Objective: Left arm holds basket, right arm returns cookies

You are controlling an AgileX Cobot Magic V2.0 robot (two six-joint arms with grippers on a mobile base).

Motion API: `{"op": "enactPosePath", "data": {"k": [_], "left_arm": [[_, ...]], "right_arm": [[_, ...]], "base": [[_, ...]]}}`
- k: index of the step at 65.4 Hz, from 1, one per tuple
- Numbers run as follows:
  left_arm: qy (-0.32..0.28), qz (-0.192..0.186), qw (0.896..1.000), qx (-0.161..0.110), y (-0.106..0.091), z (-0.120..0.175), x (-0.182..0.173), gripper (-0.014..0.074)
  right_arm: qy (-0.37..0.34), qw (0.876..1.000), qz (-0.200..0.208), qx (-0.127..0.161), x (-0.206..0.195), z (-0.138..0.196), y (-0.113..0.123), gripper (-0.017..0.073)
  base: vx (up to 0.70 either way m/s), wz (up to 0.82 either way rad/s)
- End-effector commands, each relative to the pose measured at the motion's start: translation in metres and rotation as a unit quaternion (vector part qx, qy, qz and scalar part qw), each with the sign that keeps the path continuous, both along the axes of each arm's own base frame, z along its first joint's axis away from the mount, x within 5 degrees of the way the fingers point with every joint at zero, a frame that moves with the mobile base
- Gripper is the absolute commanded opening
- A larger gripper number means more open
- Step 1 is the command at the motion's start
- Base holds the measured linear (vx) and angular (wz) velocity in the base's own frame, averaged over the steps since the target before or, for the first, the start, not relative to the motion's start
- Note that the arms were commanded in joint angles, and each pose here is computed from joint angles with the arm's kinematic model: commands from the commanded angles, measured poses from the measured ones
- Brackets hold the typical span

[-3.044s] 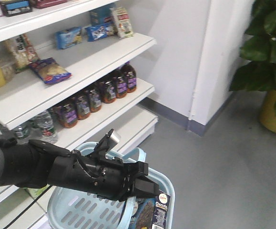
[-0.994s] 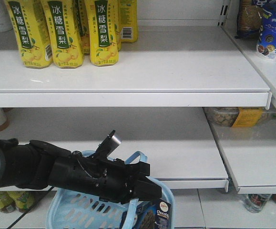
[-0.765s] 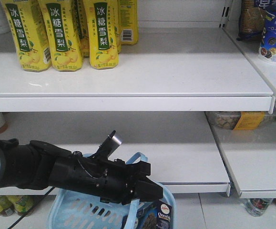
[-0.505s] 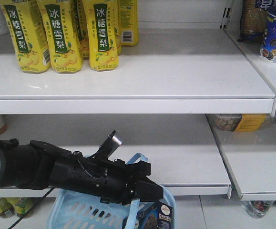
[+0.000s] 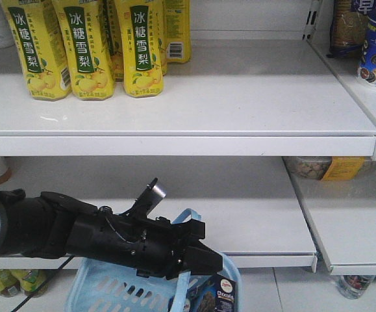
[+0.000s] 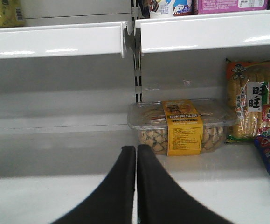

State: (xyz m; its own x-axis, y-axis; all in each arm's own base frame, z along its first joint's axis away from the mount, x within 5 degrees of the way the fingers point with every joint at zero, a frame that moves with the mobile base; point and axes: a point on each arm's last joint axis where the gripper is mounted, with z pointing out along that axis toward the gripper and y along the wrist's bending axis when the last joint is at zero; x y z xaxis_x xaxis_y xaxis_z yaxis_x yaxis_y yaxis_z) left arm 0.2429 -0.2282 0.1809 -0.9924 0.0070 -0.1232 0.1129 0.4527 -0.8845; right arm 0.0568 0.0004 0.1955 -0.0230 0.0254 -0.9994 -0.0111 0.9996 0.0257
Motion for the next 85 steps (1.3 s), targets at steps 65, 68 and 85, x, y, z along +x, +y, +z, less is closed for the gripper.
{"op": "enactPosePath", "data": {"k": [65, 68, 85], "left_arm": [[-0.042, -0.003, 0.998, -0.036, -0.002, 0.025, 0.002, -0.0006], [-0.042, -0.003, 0.998, -0.036, -0.002, 0.025, 0.002, -0.0006], [-0.042, -0.003, 0.998, -0.036, -0.002, 0.025, 0.002, -0.0006]], "right_arm": [[-0.051, 0.999, 0.002, -0.007, -0.001, 0.009, 0.000, -0.0009], [-0.061, 0.998, 0.002, -0.015, -0.001, 0.011, 0.001, -0.0009], [-0.109, 0.994, 0.003, -0.019, -0.004, 0.031, 0.001, -0.0009]], "base": [[0.00, 0.00], [0.00, 0.00], [0.00, 0.00]]}}
